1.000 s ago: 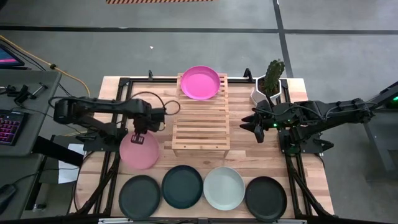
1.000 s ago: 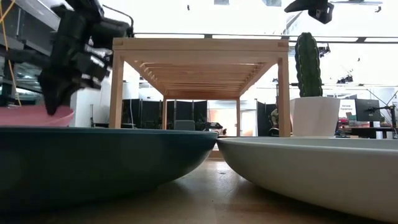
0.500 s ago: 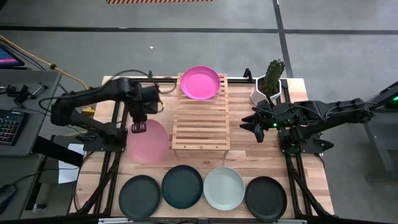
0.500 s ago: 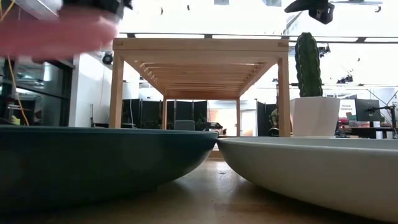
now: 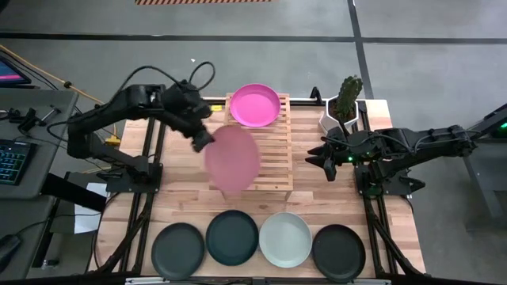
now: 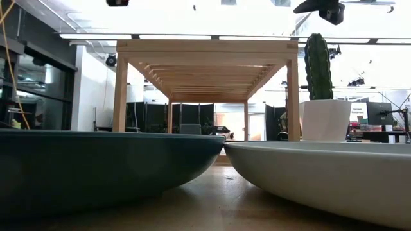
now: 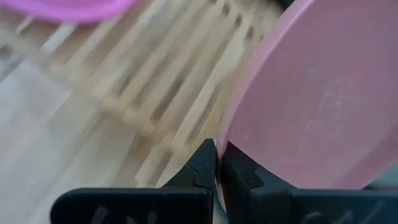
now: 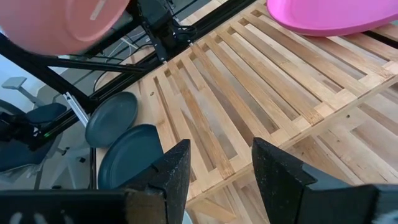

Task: Place and stack plates onto a shelf
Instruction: Put the light pink plate on the shelf

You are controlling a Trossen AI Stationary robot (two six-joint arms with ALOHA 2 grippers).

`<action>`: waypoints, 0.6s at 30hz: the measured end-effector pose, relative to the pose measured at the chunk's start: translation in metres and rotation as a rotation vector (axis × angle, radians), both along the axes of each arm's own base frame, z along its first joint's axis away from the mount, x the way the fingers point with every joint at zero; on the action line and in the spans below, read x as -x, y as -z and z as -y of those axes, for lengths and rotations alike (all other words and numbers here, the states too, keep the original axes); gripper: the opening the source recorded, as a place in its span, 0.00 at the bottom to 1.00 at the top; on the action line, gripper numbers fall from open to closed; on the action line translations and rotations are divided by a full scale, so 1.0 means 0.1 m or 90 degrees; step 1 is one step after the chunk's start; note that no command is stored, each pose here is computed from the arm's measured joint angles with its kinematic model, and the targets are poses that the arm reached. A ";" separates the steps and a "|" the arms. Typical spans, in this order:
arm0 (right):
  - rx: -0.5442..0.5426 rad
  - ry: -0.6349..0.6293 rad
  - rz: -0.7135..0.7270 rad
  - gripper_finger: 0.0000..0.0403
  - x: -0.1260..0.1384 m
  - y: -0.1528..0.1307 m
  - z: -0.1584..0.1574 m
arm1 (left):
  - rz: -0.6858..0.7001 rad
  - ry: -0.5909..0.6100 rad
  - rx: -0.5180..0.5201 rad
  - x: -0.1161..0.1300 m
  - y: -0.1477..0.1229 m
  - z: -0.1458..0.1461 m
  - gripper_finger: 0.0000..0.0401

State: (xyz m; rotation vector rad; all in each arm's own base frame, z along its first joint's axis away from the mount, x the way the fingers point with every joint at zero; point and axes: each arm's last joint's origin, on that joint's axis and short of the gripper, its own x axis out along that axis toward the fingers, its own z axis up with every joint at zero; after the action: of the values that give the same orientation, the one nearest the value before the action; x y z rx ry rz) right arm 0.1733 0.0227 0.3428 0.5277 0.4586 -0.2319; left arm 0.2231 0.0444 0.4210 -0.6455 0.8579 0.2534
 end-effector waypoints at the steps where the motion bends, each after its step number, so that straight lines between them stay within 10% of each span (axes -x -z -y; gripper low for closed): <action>1: -0.001 0.001 0.000 0.38 0.00 0.00 0.00 | 0.012 -0.013 0.004 -0.08 0.01 0.00 0.00; 18: 0.021 0.001 -0.002 0.38 0.00 0.00 0.01 | -0.083 -0.031 -0.093 -0.90 0.56 0.22 0.00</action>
State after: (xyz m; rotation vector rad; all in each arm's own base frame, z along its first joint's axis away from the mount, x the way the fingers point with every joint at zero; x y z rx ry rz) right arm 0.1732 0.0222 0.3427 0.4963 0.4561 -0.2416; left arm 0.3128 0.0223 0.3649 -0.5178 0.9402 0.4019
